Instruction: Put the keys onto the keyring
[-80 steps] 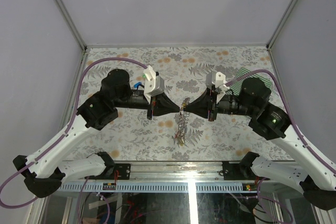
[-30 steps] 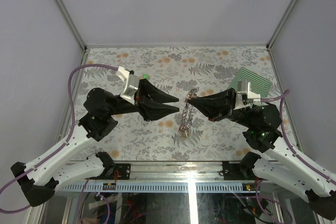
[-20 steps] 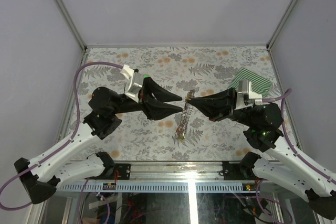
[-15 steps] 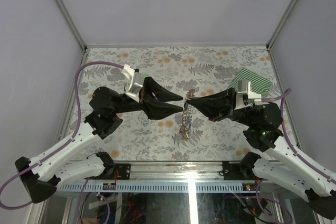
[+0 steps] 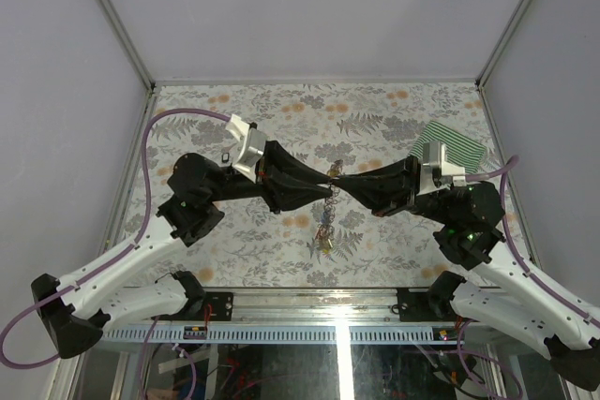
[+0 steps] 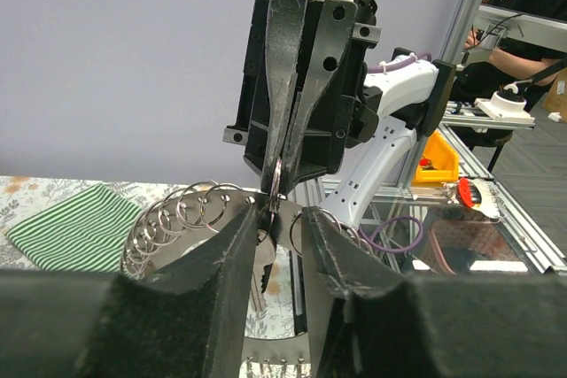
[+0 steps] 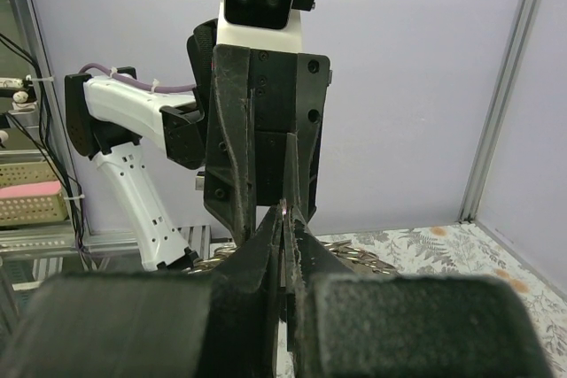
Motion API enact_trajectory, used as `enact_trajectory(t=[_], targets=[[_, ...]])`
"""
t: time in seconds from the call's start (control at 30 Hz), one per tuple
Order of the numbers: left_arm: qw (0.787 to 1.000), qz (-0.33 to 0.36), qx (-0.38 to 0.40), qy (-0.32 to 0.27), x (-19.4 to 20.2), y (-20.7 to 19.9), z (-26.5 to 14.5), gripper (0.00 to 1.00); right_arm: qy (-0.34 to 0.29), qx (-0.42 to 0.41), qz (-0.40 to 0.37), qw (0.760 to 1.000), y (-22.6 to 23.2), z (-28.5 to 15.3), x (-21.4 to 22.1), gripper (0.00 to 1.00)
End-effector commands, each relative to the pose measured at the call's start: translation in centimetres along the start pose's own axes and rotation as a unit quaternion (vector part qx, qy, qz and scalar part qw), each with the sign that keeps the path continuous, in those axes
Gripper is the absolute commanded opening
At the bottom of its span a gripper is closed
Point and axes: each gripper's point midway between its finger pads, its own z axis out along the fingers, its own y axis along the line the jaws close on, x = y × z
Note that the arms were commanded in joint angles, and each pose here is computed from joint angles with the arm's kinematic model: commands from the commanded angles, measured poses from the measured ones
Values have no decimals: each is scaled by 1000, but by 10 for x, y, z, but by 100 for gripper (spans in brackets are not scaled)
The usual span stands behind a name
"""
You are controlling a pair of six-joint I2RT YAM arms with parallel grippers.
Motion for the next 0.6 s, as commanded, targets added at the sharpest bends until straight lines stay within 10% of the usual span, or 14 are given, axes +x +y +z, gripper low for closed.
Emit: enact_trajectory(t=[0.0, 0.4, 0.57], targets=[[999, 30, 13, -29, -19, -6, 4, 25, -61, -24, -40, 997, 13, 5, -49, 0], [999, 35, 20, -34, -24, -9, 6, 20, -55, -23, -40, 997, 12, 4, -45, 0], [999, 33, 21, -32, -22, -10, 7, 1, -51, -23, -41, 998, 12, 4, -44, 0]])
